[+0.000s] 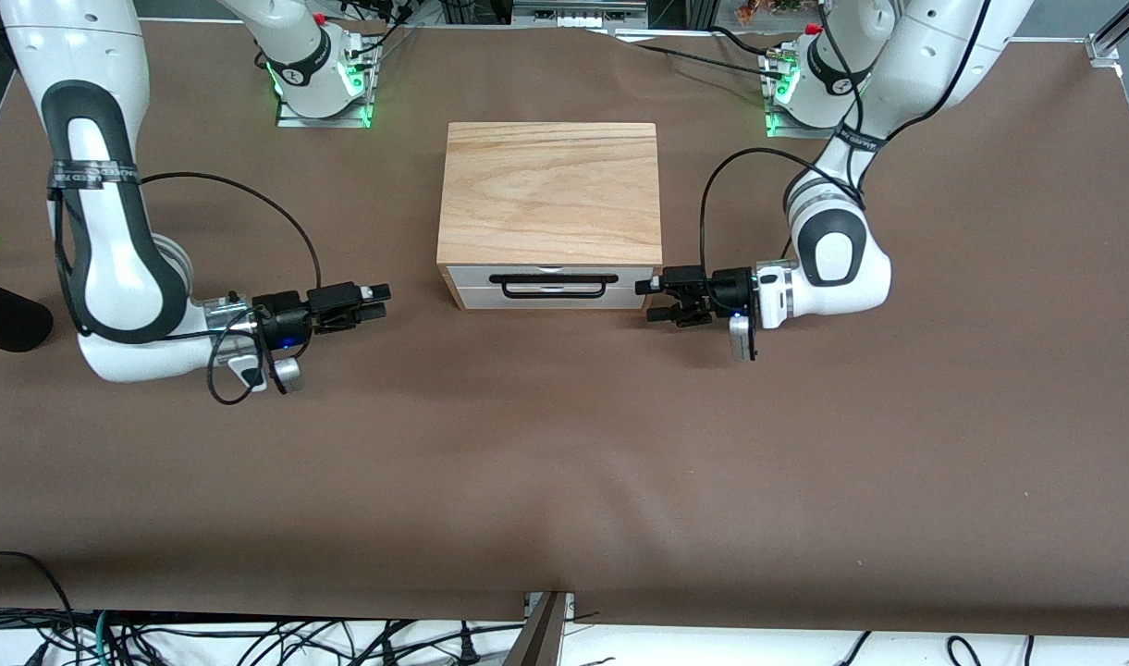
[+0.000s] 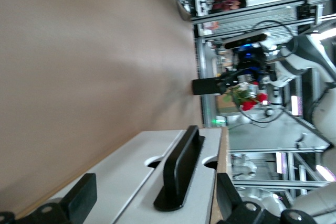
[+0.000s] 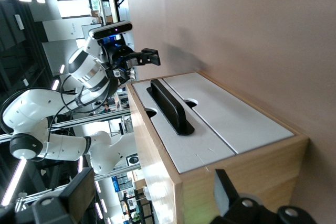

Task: Pull top drawer with both arms simultaneously
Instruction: 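Close both grippers on the black drawer handle ends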

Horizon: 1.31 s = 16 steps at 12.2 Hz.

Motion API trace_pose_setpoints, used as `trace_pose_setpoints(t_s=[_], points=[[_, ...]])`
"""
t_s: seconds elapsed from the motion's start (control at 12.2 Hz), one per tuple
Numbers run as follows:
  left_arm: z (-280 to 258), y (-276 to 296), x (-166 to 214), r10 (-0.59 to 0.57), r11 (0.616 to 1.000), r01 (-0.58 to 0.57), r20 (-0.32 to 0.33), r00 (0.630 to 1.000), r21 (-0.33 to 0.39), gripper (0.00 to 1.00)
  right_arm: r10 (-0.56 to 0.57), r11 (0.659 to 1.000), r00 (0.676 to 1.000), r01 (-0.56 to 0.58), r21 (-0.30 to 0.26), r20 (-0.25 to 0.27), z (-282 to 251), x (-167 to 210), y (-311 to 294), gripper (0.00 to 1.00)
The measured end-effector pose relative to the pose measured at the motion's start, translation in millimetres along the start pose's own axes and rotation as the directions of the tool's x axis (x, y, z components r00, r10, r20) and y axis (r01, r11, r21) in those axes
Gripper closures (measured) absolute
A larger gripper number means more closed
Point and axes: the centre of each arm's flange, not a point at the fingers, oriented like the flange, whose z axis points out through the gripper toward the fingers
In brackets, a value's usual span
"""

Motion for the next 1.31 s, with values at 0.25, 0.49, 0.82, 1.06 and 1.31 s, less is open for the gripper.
trace_pose_setpoints(t_s=[0.25,0.49,0.82,1.06,1.31], points=[[33.9,-8.8,-16.8,0.027,0.988,-0.034,-0.046,0.999,-0.15,0.0,-0.04,0.998,0.998,0.041,0.041,-0.044,30.2,4.2,18.3,0.0],[47.4,-16.6,-21.1,0.064,0.982,-0.076,-0.075,0.995,-0.171,0.0,-0.097,0.99,0.989,0.107,0.087,-0.114,69.9,17.6,35.6,0.0],[62.2,-26.3,-25.9,0.05,0.978,-0.071,-0.113,0.992,-0.194,0.17,-0.145,0.983,0.978,0.159,0.09,-0.15,104.3,21.7,41.8,0.0],[72.1,-30.6,-28.1,0.026,0.977,-0.052,-0.126,0.992,-0.207,0.55,-0.184,0.97,0.965,0.21,0.127,-0.189,128.7,8.4,63.0,0.0],[72.2,-31.2,-28.2,0.024,0.977,-0.05,-0.126,0.992,-0.208,0.53,-0.214,0.956,0.95,0.251,0.15,-0.227,162.7,-1.5,70.8,0.0]])
